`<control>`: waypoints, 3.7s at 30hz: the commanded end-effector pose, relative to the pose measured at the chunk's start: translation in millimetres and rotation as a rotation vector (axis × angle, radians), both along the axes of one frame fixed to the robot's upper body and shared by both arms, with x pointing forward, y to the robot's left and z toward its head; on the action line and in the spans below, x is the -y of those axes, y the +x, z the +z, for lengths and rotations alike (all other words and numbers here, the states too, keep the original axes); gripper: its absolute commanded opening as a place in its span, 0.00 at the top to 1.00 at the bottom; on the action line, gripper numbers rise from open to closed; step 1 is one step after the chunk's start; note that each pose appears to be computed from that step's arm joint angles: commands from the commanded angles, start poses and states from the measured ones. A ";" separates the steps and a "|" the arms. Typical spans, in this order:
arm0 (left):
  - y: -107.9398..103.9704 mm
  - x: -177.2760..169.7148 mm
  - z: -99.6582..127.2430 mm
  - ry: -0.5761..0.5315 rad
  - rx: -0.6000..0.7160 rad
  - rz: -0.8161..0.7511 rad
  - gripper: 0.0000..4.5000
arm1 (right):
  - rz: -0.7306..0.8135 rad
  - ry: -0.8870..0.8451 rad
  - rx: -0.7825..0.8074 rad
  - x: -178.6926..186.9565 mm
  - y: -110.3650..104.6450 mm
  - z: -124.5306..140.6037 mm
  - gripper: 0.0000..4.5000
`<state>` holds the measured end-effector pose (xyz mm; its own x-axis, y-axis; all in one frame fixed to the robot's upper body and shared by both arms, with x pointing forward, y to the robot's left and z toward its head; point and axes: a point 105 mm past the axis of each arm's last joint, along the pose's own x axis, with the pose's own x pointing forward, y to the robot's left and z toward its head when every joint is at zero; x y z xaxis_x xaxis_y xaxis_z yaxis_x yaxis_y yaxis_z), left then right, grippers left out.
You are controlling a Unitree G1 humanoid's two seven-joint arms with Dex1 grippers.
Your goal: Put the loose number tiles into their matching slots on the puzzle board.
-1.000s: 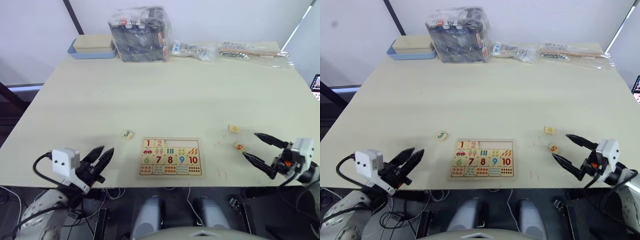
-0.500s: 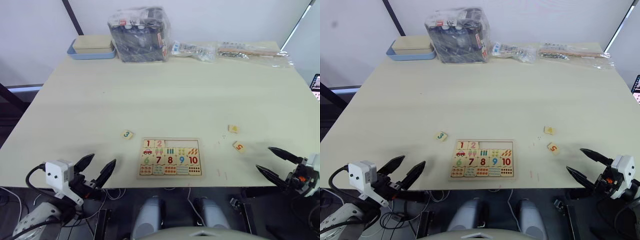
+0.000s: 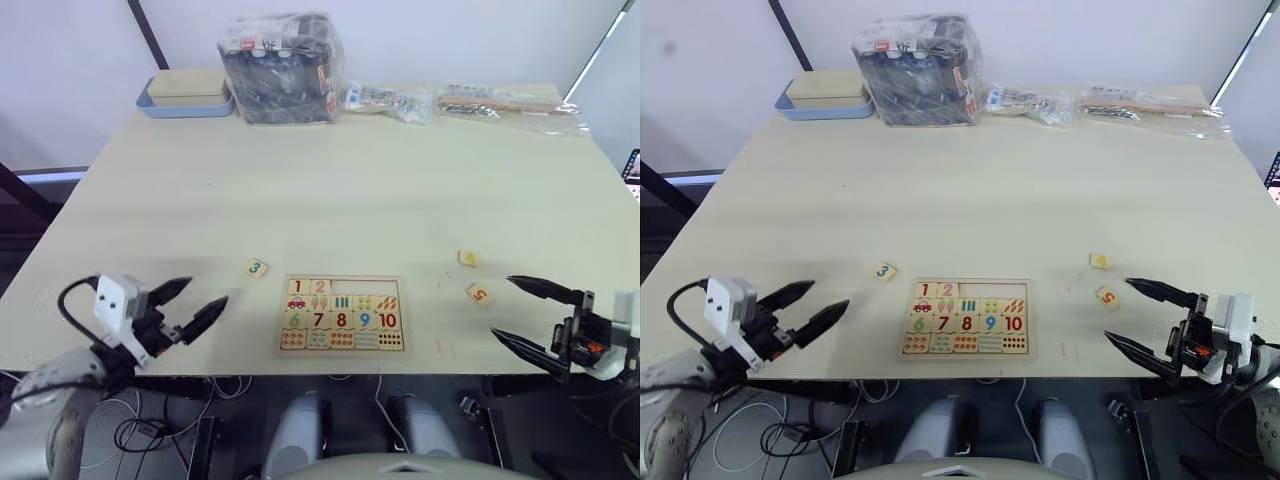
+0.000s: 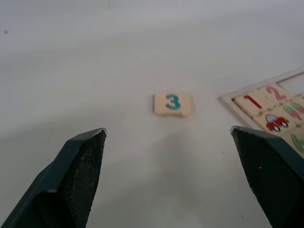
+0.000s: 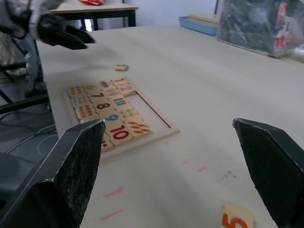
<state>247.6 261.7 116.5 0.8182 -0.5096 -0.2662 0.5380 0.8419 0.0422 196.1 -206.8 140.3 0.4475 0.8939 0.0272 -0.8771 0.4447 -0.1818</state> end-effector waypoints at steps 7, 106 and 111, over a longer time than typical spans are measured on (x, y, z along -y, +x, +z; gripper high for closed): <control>37.9 16.6 6.3 0.151 -0.142 -0.054 0.01 | 0.114 -0.028 0.084 -19.7 -12.0 25.5 0.00; 2.4 13.5 14.2 0.439 -0.245 -0.746 0.00 | 0.168 -0.015 0.036 -31.8 -18.8 38.8 0.00; 9.6 14.3 3.2 0.462 -0.246 -0.760 0.00 | 0.167 -0.019 0.049 -32.4 -17.7 40.2 0.00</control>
